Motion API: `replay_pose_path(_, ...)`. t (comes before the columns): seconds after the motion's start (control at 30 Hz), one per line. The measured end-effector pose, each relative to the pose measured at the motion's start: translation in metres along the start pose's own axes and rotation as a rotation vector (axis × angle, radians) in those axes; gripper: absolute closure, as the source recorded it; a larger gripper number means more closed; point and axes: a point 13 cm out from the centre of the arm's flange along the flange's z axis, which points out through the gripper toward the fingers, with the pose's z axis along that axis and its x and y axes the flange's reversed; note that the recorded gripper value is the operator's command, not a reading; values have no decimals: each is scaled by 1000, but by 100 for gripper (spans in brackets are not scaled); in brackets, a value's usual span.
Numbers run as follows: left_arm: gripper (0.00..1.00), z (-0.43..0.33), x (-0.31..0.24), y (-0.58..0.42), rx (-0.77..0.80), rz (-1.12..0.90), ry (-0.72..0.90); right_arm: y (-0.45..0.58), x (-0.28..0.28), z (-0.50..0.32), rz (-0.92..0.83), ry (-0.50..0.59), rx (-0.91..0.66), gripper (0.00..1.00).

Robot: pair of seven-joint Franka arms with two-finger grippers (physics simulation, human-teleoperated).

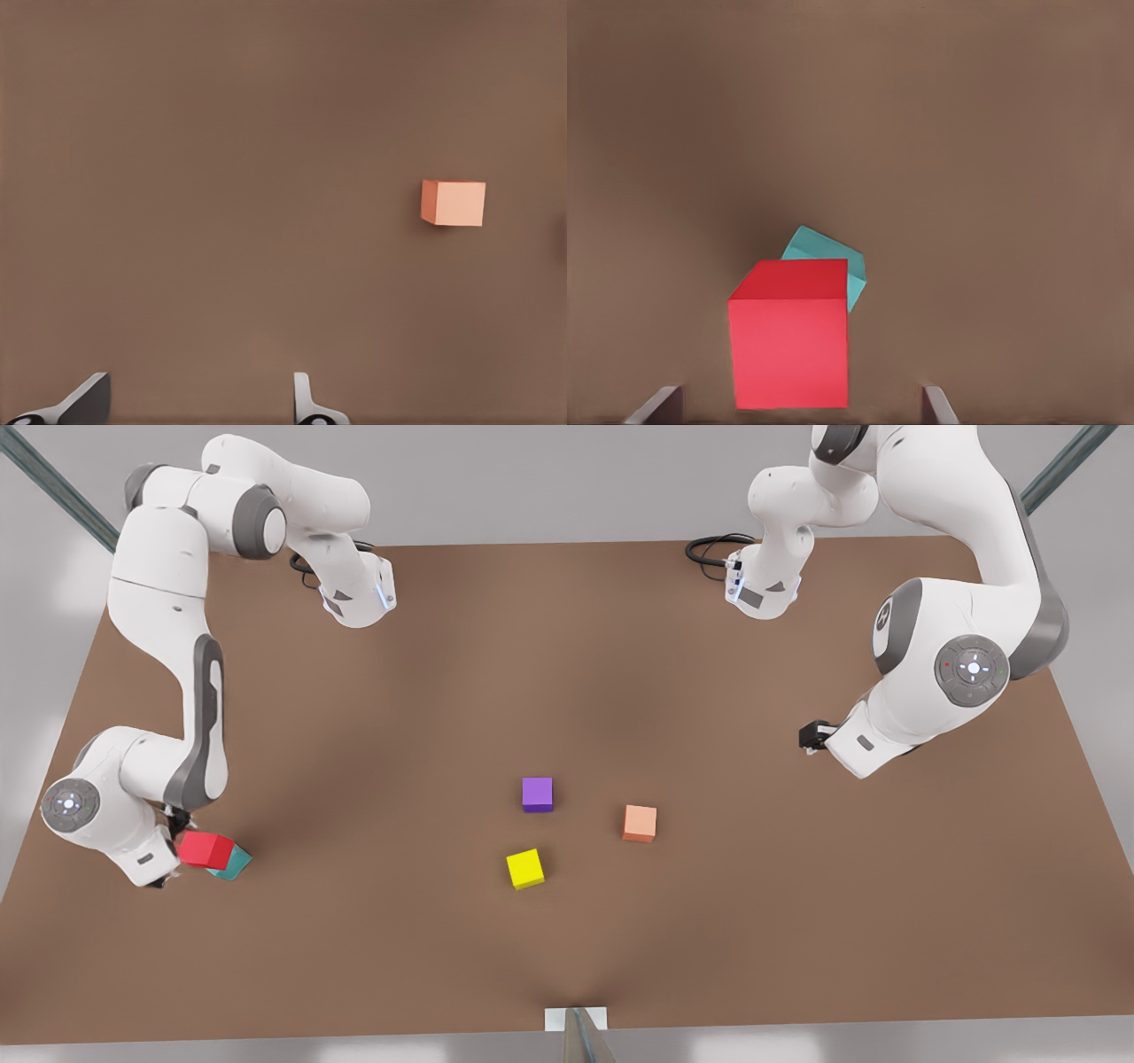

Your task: Pick up red wooden cube and pass to hand red wooden cube and place in blue wooden cube

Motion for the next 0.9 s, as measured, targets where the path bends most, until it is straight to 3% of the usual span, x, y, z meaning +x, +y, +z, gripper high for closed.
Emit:
replay_pose_path(0.1,0,0,0,0,0,-2,0,-10,-44,-115,19,-107,70,0)
replay_pose_path(0.17,0,0,0,0,1,-4,0,9,-97,-163,81,-197,26,0)
replay_pose_path(0.23,0,0,0,3,2,-9,0,31,-148,-185,128,-181,-40,0)
replay_pose_path(0.33,0,0,0,11,7,-23,1,60,-174,-215,240,-105,-111,0)
replay_pose_path(0.5,0,0,0,10,9,-23,1,144,-154,-248,478,-54,-215,0)
replay_pose_path(0.9,0,0,-3,21,10,-43,-6,149,-137,-242,961,20,-219,0)
